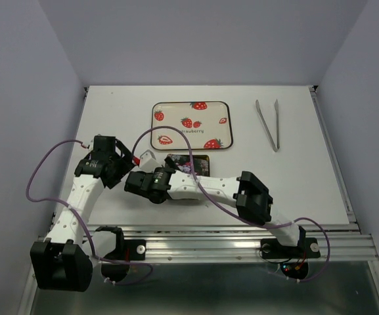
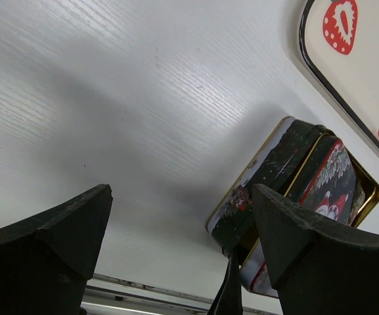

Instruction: Pack the cookies

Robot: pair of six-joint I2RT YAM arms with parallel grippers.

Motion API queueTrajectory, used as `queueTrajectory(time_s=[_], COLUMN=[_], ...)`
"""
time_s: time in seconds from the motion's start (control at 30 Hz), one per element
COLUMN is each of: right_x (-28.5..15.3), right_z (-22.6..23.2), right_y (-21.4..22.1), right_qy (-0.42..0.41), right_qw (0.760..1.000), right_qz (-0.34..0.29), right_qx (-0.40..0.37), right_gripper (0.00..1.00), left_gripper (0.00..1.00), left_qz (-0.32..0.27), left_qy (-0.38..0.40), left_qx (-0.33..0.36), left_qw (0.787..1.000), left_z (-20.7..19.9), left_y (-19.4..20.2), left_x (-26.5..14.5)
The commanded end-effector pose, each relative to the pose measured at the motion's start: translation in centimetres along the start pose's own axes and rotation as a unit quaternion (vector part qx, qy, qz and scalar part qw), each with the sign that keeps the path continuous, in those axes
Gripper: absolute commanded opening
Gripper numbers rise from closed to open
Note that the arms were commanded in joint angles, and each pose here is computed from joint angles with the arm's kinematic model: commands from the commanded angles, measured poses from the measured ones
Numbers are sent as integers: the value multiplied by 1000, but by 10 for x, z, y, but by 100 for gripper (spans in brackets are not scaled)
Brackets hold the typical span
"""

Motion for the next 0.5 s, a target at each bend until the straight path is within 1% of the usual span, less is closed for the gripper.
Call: queueTrajectory(time_s=[0.0,0.13,0.23,0.27,0.33,0.43,0.47], right_x=[-23,-31,-37,-43,-49,-52,-42], right_z=[-1,-2,-6,-7,-10,-38,-49], right_y=[-31,-36,-42,-45,-51,-64,-60], right_qy=[-40,-61,-82,-99,-123,-152,-167], right_qw=[997,994,991,988,983,966,959], right_qz=[-37,-39,-42,-45,-50,-43,-22], right_qx=[60,77,98,107,124,205,230], right_gripper=[100,100,100,100,100,100,100], left_gripper=[99,99,99,99,99,99,99], left_qz=[4,0,7,27,38,64,83], left_qy=[12,13,12,22,26,39,51], left_qx=[10,13,12,10,10,19,21], left_qw=[1000,1000,1000,999,999,997,995], left_z=[-8,-14,-13,-15,-16,-21,-26], left_y=[-3,-7,-5,0,2,6,9], left_x=[-5,-6,-2,-3,-2,-6,-8])
Point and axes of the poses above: each gripper's point midway between its finger pads, its own x axis out along the fingers, its own z axis along the line the jaws close on, y = z × x, the point moved 6 cm from there along -x, back along the fingers, and after that the axes turned 13 degrees about -x, right-handed, at the moved point
